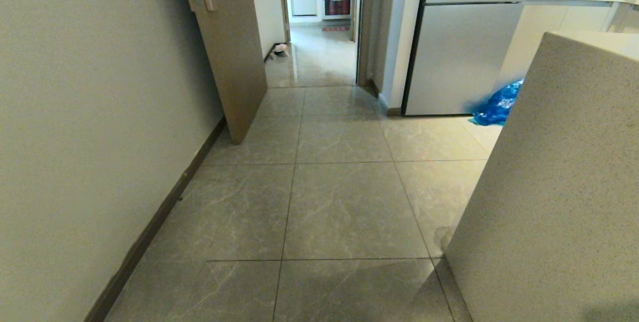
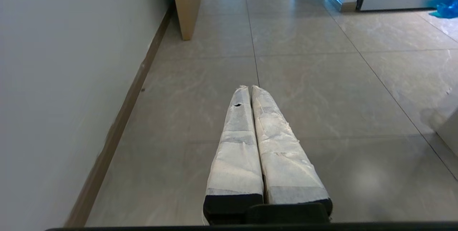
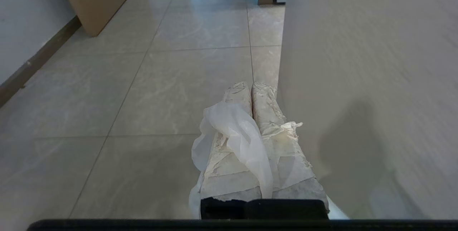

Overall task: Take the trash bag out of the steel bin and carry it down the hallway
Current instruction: Put the trash bag at the door

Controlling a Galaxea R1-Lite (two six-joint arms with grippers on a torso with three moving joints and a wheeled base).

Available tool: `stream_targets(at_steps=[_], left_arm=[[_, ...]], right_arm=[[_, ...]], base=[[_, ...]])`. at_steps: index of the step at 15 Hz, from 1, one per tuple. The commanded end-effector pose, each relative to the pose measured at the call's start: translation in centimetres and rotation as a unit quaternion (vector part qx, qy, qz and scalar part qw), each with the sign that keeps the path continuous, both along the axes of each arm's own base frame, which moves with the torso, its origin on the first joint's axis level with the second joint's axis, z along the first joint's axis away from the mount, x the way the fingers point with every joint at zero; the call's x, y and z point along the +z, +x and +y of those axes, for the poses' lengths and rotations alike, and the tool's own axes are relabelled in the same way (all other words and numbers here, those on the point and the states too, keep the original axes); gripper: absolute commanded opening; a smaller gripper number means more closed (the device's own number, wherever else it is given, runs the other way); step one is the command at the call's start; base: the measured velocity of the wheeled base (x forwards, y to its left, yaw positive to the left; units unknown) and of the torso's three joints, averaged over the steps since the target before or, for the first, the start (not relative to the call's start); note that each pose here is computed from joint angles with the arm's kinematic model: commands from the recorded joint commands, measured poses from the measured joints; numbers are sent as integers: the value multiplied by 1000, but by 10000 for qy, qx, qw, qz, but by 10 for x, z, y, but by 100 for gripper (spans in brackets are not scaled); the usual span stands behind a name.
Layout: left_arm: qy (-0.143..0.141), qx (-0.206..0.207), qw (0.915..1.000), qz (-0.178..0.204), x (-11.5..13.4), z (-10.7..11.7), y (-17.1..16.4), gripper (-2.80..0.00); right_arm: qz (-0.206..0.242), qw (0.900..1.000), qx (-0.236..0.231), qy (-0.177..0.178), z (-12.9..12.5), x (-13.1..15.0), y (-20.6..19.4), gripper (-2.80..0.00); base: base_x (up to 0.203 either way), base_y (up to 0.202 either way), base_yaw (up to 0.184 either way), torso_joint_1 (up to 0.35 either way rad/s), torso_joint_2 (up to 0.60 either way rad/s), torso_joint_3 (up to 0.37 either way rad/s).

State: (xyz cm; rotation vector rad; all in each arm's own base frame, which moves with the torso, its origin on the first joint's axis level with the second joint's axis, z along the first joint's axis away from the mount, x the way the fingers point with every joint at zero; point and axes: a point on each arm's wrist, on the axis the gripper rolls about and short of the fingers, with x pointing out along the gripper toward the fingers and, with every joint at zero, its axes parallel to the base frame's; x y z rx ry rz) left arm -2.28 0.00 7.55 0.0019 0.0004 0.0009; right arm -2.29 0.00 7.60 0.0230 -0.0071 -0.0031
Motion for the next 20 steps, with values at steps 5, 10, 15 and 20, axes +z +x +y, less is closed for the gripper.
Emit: stream_targets(at_steps=[5, 10, 15, 20], left_arm=[[-2, 3, 10000, -2, 0, 0, 0, -280], [-17, 3, 10000, -2, 0, 0, 0, -280], [-25, 3, 10000, -2, 0, 0, 0, -280], [-17, 3, 10000, -2, 0, 0, 0, -280]], right_arm=[[-3, 10000, -7, 0, 0, 0, 0, -280], [-3, 10000, 3, 0, 0, 0, 0, -280], [-3, 10000, 7, 0, 0, 0, 0, -280], [-3, 10000, 0, 0, 0, 0, 0, -280]], base=[[182, 0, -2, 2, 5, 2], [184, 0, -3, 4, 2, 2], [183, 0, -3, 2, 2, 3], [184, 0, -5, 3, 4, 4]])
